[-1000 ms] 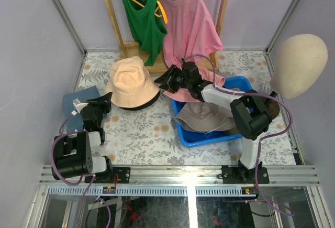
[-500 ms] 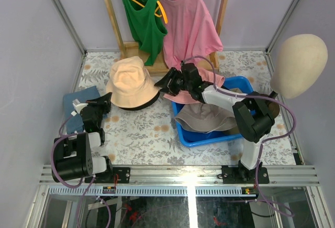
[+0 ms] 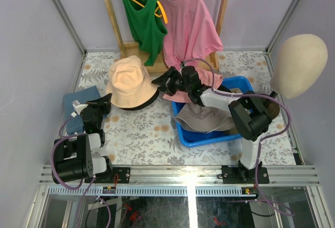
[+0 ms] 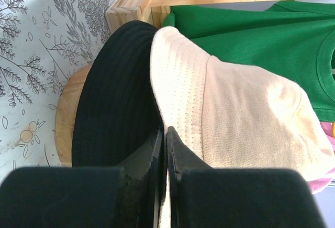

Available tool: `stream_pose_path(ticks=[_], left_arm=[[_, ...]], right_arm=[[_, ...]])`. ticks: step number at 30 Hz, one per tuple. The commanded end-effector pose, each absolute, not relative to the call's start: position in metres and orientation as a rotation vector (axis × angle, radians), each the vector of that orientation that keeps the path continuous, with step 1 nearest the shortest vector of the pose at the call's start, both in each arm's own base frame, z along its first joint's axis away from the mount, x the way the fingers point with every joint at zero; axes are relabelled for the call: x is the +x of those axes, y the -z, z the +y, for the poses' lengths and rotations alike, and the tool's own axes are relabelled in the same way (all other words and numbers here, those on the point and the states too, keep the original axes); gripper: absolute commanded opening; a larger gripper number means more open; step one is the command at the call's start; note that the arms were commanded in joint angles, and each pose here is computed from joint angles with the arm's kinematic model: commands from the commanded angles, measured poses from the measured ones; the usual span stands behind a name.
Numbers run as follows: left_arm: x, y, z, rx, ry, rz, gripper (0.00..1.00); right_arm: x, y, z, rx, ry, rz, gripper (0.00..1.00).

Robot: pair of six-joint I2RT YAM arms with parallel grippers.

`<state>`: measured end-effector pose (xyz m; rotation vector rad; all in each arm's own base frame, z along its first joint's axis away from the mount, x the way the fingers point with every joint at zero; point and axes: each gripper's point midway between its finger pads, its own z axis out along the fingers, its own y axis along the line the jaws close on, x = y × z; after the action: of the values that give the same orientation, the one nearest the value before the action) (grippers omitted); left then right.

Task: Stack the hats
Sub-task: Stack the hat on the hat.

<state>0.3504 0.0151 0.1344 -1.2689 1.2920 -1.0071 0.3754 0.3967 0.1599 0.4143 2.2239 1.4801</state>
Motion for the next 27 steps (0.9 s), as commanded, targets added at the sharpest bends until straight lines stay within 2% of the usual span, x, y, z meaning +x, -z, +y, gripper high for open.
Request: stream_pose_path(ticks=[1, 5, 7, 13, 17, 27], left_arm=[[0.347, -0.127, 0.016, -1.274, 0.981, 1.309, 0.00], [0.347, -0.127, 0.014, -1.267, 0.986, 1.320, 0.00], [0.347, -0.125, 0.014, -1.270, 0.983, 1.324, 0.00], [0.343, -0.119, 0.013, -1.285, 0.968, 1.333, 0.00], [0.339, -0.109, 0.012, -1.312, 0.947, 1.354, 0.00], [0.340, -0.100, 0.003, -1.303, 0.895, 1.448, 0.00]], right_arm=[[0.387, -0.174, 0.414, 0.444, -1.643, 2.056, 0.64], [0.388, -0.174, 0.418, 0.438, -1.645, 2.057, 0.62], [0.386, -0.164, 0.417, 0.443, -1.604, 2.108, 0.56], [0.377, -0.140, 0.405, 0.445, -1.453, 2.234, 0.17], [0.375, -0.124, 0.396, 0.424, -1.331, 2.310, 0.02], [0.366, -0.075, 0.378, 0.299, -1.043, 2.500, 0.00]])
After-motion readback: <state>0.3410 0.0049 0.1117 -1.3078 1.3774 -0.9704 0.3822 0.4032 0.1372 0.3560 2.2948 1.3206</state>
